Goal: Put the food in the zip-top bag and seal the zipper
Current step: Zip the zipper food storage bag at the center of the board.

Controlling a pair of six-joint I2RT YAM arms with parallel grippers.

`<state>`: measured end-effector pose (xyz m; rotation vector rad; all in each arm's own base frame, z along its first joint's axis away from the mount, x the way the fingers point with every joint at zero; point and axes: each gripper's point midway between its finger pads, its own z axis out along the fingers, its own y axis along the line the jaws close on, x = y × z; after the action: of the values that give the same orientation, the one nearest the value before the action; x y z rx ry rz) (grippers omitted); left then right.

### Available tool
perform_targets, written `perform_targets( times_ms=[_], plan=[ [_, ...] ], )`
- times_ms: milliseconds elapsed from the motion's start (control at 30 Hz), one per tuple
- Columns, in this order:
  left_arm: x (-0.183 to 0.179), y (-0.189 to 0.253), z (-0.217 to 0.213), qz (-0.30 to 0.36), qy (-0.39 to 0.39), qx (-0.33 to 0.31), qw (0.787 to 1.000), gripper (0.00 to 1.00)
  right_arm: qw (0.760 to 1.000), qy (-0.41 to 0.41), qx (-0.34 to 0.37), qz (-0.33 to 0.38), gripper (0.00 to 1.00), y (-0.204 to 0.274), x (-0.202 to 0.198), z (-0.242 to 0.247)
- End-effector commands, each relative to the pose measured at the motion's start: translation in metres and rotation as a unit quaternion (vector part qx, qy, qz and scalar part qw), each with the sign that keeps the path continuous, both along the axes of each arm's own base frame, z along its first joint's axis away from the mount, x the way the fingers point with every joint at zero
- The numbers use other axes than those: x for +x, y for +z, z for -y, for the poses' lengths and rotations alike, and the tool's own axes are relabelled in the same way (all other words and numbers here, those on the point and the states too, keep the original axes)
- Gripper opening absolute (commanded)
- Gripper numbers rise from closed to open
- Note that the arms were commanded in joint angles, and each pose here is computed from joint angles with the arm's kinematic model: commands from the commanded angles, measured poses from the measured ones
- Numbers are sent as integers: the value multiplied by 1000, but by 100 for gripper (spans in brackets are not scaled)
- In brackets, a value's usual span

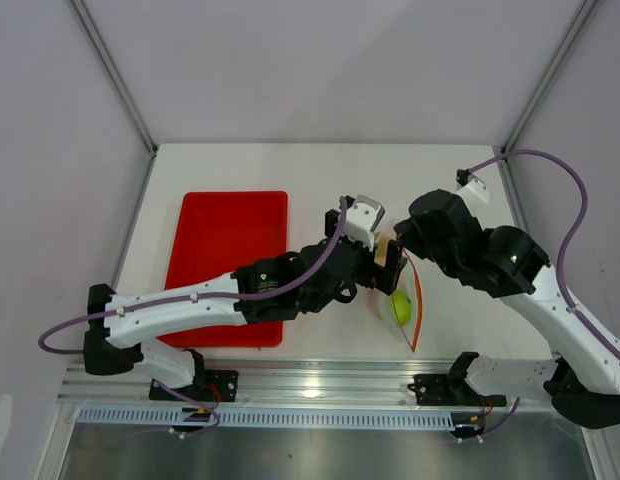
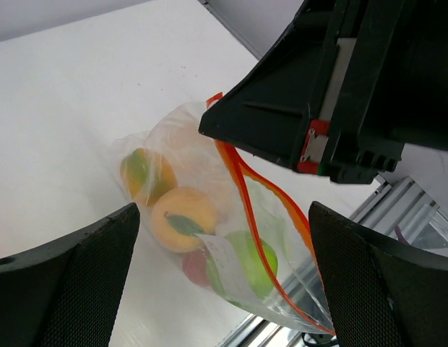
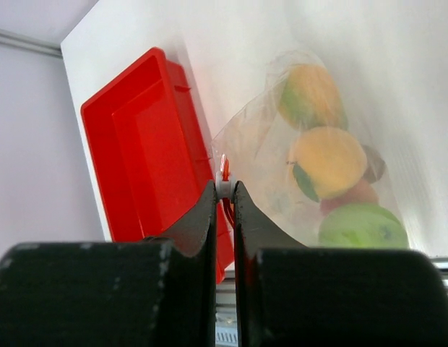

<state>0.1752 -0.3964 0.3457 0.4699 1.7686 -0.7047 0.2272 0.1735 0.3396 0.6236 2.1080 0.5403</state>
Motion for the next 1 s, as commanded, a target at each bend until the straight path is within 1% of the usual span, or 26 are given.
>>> perform_targets(
  times_ms=[0, 67, 100, 133, 200, 233, 267, 367, 400, 467, 500, 600, 667, 733, 800, 833, 900, 933, 967],
  plan=[
    [1, 15, -3, -22, 29, -4, 999, 99, 998, -50, -25, 37, 0, 10, 5, 13],
    [-3, 16, -6, -32, 21, -11, 999, 100, 994, -73, -57, 58, 0, 12, 7, 20],
    [-6, 19, -6, -31, 10, -14, 999, 99, 993, -74, -76, 55, 0, 11, 3, 24],
    [-13, 7, -4, -31, -15, -7, 999, 100, 991, -85, -85, 53, 0, 8, 4, 26],
    [-24, 23, -9, -13, -55, -42, 998, 99, 987, -104, -109, 57, 0, 6, 5, 37],
    [-29, 7, -5, -1, -79, -45, 996, 99, 986, -112, -110, 58, 0, 6, 5, 39],
    [-36, 14, -4, 3, -101, -65, 993, 99, 984, -119, -115, 61, 0, 6, 6, 42],
    [-40, 11, -3, 16, -114, -73, 991, 99, 985, -120, -109, 58, 0, 5, 8, 39],
    [-38, 2, 4, 15, -117, -56, 991, 100, 986, -118, -103, 55, 0, 4, 9, 38],
    [-39, 0, 8, 24, -119, -32, 992, 100, 988, -109, -92, 58, 0, 8, 11, 33],
    [-39, -9, 13, 25, -118, -16, 993, 100, 989, -107, -86, 61, 0, 11, 11, 32],
    [-48, -16, 21, 25, -129, -17, 991, 99, 989, -110, -81, 64, 0, 16, 13, 36],
    [-50, -26, 26, 5, -126, -25, 992, 100, 989, -115, -76, 62, 0, 17, 15, 40],
    [-46, -43, 29, -21, -103, -19, 994, 100, 990, -110, -66, 61, 0, 19, 14, 40],
    [-43, -60, 29, -37, -89, 13, 995, 100, 990, -109, -57, 63, 0, 21, 15, 40],
    [-41, -64, 30, -46, -78, 19, 996, 100, 991, -107, -53, 64, 0, 23, 15, 41],
    [-40, -85, 35, -69, -66, 51, 994, 99, 991, -105, -49, 63, 0, 23, 14, 40],
    [-41, -85, 35, -73, -66, 50, 994, 99, 991, -104, -49, 62, 0, 22, 13, 41],
    [-41, -94, 37, -81, -63, 59, 993, 98, 991, -105, -51, 61, 0, 21, 14, 41]
  ],
)
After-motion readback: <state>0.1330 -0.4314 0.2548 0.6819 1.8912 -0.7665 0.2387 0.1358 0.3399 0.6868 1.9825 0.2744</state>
